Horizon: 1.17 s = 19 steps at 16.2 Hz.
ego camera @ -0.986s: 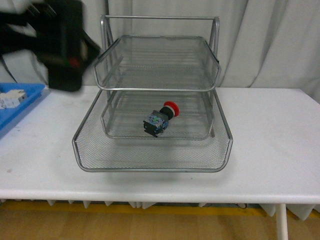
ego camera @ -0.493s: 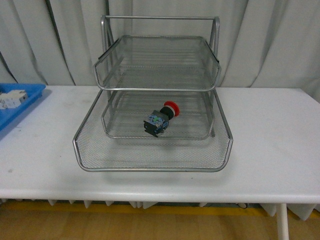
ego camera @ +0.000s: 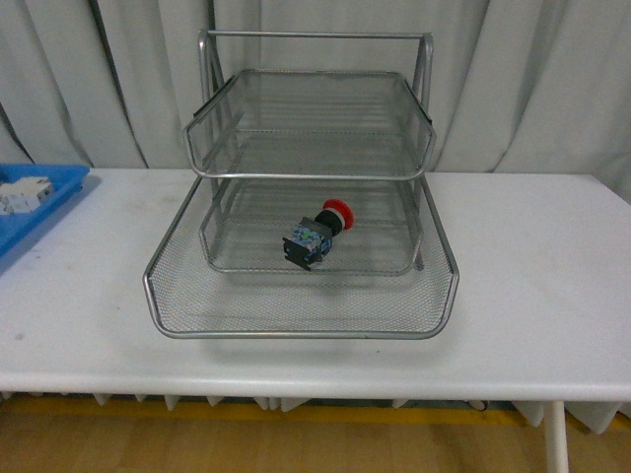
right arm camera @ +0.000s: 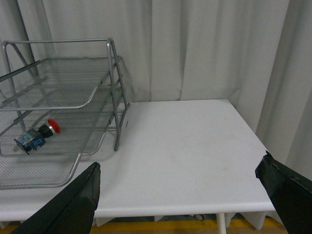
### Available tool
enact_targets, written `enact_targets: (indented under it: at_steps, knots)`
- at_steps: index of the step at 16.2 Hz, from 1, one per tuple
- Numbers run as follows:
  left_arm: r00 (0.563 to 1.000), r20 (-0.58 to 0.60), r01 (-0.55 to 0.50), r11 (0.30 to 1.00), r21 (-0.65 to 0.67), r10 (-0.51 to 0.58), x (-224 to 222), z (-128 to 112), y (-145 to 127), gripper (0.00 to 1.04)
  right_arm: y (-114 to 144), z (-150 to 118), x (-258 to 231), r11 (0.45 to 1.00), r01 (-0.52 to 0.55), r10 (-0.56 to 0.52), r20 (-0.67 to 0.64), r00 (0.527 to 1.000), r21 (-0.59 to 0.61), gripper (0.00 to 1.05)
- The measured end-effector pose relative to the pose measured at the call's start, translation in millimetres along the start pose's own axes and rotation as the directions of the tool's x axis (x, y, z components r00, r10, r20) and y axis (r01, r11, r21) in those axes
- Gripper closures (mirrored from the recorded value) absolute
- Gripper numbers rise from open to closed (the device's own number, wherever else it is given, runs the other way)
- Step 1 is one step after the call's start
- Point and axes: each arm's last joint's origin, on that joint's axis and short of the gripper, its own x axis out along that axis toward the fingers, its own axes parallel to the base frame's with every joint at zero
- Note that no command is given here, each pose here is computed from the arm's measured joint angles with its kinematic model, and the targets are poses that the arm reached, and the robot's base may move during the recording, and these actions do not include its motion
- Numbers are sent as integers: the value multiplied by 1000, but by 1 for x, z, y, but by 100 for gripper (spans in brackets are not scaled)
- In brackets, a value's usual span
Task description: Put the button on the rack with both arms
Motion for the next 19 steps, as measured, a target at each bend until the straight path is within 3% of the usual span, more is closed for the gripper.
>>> enact_targets:
  at_steps: [6,19]
  knots:
    - [1000,2,1,1000,0,-1,-9,-16,0,103,0,0,0,1000,0,0,0,1000,0,6]
    - [1000,1,0,1000,-1,0,-21,-18,0,101,0,0,0,1000,0,0,0,1000,0,6]
